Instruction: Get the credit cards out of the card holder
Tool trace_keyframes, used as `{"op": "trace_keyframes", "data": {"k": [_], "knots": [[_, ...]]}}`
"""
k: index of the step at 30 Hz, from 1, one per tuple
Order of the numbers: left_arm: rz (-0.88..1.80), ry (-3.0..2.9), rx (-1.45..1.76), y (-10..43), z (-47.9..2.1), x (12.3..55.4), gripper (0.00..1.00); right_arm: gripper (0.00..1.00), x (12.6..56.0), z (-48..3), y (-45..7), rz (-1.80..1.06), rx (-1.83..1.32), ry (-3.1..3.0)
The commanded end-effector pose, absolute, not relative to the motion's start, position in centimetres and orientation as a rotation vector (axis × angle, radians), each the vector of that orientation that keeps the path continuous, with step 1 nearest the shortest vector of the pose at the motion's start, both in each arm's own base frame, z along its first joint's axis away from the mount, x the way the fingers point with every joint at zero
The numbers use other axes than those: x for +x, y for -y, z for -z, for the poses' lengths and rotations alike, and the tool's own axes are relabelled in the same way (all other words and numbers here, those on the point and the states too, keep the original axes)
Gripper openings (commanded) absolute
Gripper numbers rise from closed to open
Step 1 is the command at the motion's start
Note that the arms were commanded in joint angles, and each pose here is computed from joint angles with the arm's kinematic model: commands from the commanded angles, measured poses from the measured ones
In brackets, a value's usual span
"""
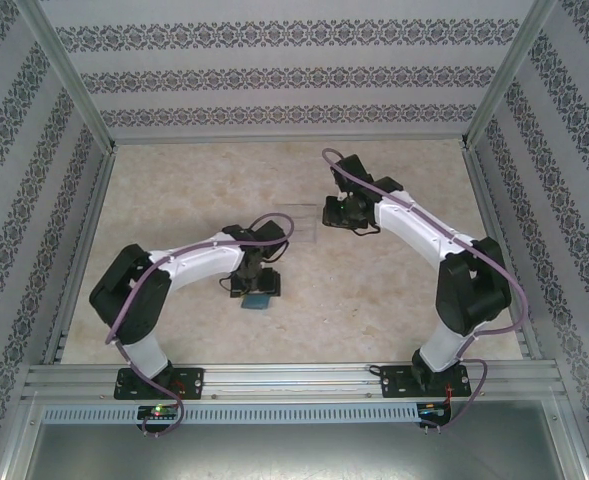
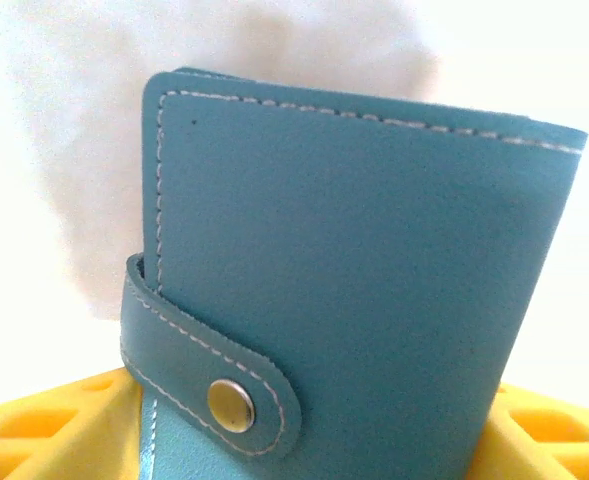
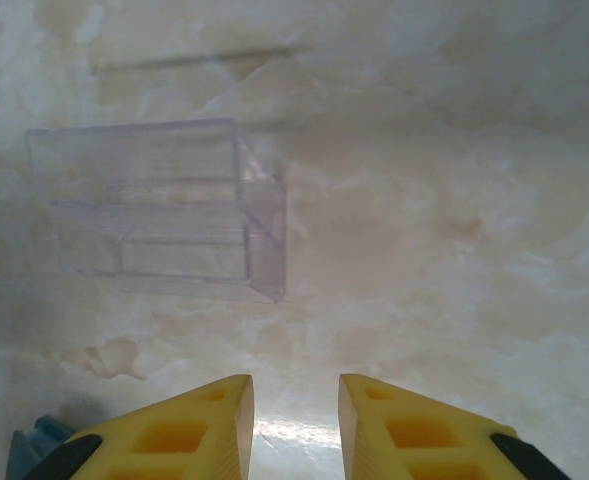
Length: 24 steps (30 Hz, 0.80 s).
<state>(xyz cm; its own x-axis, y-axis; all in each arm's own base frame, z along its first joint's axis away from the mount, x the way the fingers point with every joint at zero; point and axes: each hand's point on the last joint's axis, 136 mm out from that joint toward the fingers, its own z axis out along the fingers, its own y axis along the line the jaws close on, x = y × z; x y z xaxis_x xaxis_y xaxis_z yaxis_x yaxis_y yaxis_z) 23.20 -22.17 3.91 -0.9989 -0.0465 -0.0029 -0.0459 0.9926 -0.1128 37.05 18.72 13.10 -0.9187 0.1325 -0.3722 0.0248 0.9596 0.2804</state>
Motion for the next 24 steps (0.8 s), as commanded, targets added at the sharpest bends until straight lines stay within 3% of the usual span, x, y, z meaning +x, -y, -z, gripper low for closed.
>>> {"op": "trace_keyframes", "data": {"k": [1,10,15,24], "knots": [[0.142,-3.143,-0.095,23.7,-3.9,23.4,0.7,0.31,36.5,-13.5,-17.8,-0.4,0.099,-2.698],[0.196,-3.147,-0.031,27.9,-3.1,24.9,0.7,0.31,35.2,-12.6,-16.3,-0.399,0.124,-2.716],[0.172,-3.106,-0.03,27.1,-4.3,25.2,0.76,0.31,34.2,-12.5,-16.5,-0.426,0.127,-2.721],[0.201,-3.061,-0.032,26.0,-5.9,25.6,0.76,0.39,31.7,-10.6,-19.5,-0.647,0.174,-2.754]]}}
